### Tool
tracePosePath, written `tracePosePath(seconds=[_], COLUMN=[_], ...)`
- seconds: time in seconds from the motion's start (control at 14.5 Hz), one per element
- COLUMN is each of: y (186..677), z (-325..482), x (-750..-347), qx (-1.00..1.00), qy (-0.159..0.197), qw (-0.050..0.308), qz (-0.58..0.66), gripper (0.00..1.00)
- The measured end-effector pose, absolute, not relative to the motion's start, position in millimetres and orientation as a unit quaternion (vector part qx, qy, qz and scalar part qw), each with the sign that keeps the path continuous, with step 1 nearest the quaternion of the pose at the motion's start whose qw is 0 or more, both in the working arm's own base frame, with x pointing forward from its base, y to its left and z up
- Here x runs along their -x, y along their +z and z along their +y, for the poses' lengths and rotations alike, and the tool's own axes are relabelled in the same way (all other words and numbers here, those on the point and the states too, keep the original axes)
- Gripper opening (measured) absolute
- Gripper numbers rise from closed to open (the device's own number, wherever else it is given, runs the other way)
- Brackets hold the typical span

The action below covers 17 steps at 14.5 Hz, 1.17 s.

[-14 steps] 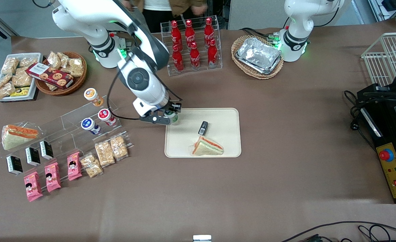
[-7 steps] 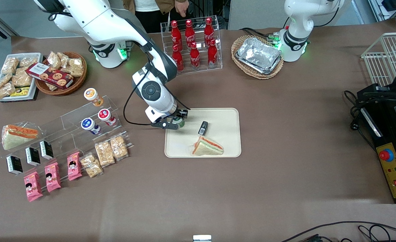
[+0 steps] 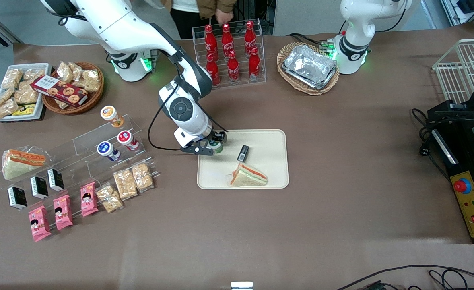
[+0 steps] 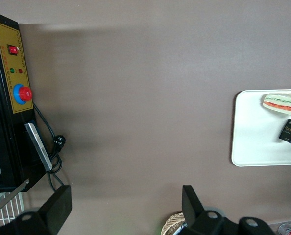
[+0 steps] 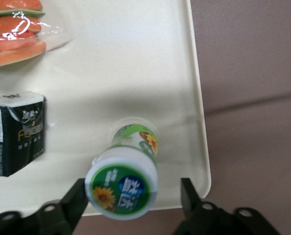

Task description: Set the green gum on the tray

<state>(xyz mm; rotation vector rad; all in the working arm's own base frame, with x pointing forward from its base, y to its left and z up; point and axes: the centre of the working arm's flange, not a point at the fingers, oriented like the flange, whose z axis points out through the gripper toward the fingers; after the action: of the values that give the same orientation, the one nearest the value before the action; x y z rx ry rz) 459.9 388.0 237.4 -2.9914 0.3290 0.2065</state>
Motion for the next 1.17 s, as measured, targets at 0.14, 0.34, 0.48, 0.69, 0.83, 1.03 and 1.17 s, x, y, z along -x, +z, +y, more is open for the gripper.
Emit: tracePosePath(seconds=[0.14, 0.34, 0.48, 0.69, 0.83, 1.03, 1.17], y=[238, 251, 276, 333, 371, 423, 459], z=[388, 384, 370, 325, 284, 221, 187], x=[-460, -470, -483, -508, -522, -531, -528], qx=[0.990, 0.989, 0.989, 0.990, 0.990, 0.992, 0.992], qy=[0.067, 0.056, 0.051, 0.045, 0.041, 0.036, 0.040], qw=[0.063, 0.070, 0.070, 0.070, 0.068, 0.066, 0.062], qz=[0.109, 0.115, 0.121, 0.117, 0.116, 0.099, 0.099], gripper=[1.00, 1.00, 1.00, 1.00, 1.00, 1.00, 1.00])
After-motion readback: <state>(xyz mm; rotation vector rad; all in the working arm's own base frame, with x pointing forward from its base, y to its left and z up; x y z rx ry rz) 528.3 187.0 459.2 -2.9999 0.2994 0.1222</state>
